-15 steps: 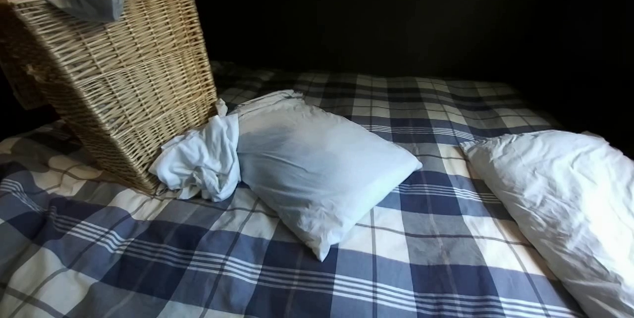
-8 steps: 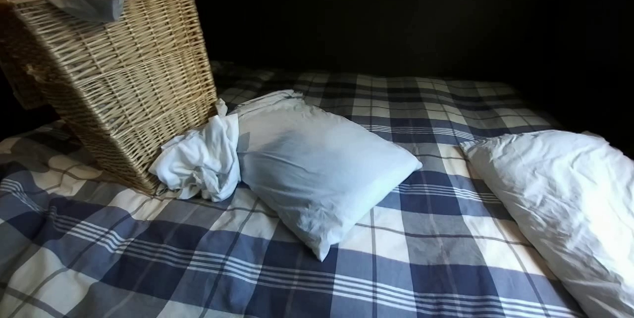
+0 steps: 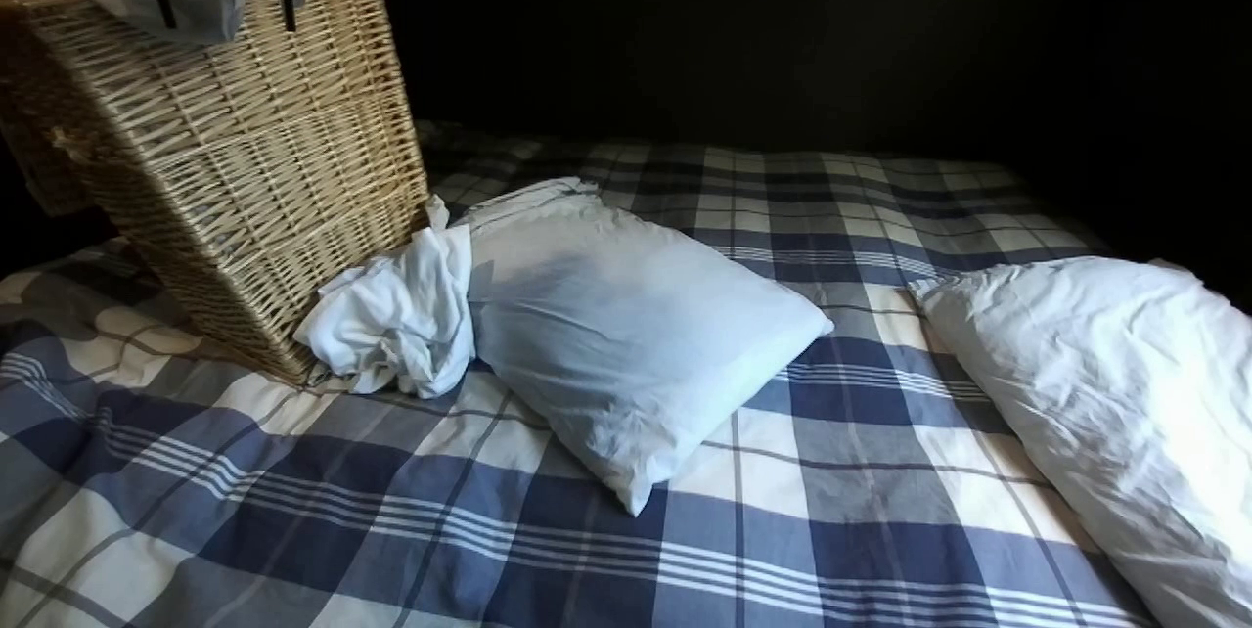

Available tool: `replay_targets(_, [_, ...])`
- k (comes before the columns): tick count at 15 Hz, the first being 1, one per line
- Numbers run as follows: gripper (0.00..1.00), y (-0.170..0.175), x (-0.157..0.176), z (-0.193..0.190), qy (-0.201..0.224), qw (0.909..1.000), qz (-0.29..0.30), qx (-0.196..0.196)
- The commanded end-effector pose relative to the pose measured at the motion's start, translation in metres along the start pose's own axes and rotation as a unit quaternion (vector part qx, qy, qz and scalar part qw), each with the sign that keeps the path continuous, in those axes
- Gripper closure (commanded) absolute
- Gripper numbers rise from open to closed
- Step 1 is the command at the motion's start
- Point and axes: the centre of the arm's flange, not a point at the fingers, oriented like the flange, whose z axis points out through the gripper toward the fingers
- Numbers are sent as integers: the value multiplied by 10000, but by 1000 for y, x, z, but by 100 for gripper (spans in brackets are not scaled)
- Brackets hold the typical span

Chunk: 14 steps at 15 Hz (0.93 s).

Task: Pick up the gray pillow case and put it in the brown basket

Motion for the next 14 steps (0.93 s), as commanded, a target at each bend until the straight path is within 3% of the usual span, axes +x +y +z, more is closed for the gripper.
replay_targets(1, [28, -1, 0, 9, 403, 9981, -471, 29])
replay_targets(2, [28, -2, 2, 9, 477, 9971, -582, 70])
replay_targets(11, [98, -26, 22, 0, 747, 9915, -1049, 187])
replay_targets(14, [100, -47, 46, -16, 895, 9861, -1395, 125])
